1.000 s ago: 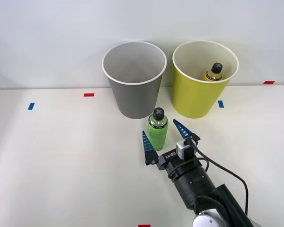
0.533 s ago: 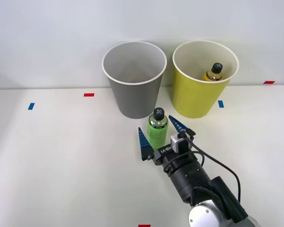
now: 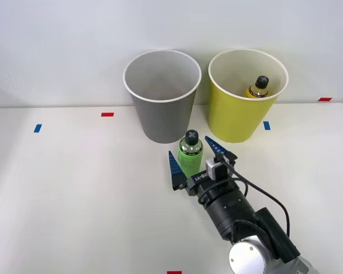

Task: Put cans in the gray bin, plastic bottles in the light green bin

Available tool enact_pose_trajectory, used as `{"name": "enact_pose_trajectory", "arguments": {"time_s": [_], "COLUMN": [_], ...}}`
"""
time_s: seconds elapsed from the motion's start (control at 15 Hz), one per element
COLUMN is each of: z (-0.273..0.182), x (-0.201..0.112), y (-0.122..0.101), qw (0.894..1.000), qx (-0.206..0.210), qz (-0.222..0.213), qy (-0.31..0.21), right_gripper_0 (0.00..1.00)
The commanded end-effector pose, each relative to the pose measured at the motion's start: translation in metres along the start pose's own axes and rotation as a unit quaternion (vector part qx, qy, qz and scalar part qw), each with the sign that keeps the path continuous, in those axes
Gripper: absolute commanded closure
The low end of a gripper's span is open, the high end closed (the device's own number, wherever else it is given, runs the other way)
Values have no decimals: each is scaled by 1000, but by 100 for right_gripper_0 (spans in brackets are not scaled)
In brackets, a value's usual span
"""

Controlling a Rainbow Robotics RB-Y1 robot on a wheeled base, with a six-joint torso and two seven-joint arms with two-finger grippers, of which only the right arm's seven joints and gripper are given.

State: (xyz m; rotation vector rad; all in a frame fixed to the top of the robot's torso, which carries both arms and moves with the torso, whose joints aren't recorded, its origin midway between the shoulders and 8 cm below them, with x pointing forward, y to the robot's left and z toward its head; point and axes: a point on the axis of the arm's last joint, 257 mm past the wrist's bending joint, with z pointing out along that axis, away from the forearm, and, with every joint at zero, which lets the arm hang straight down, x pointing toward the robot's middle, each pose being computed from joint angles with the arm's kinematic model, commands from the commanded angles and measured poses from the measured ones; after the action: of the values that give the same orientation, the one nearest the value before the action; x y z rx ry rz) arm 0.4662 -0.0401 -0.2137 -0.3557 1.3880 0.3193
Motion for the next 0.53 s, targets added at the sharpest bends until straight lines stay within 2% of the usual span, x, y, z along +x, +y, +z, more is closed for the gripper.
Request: {"name": "enact_pose_trajectory", "arguments": {"time_s": [0.07,0.13,0.2,0.4,0.53], "z": [0,0,0,-4,-10], "x": [1,0,1,4,4], "y": [-1,0,0,-2,-8], "qw": [1000,1000,1000,1000,1000], "qx": [0,1,1,6,16], "qz": [-4,-3,-2,1,-11], "qy": [1,0,1,4,-1], "right_gripper_0": [75,82,84,87,87]}}
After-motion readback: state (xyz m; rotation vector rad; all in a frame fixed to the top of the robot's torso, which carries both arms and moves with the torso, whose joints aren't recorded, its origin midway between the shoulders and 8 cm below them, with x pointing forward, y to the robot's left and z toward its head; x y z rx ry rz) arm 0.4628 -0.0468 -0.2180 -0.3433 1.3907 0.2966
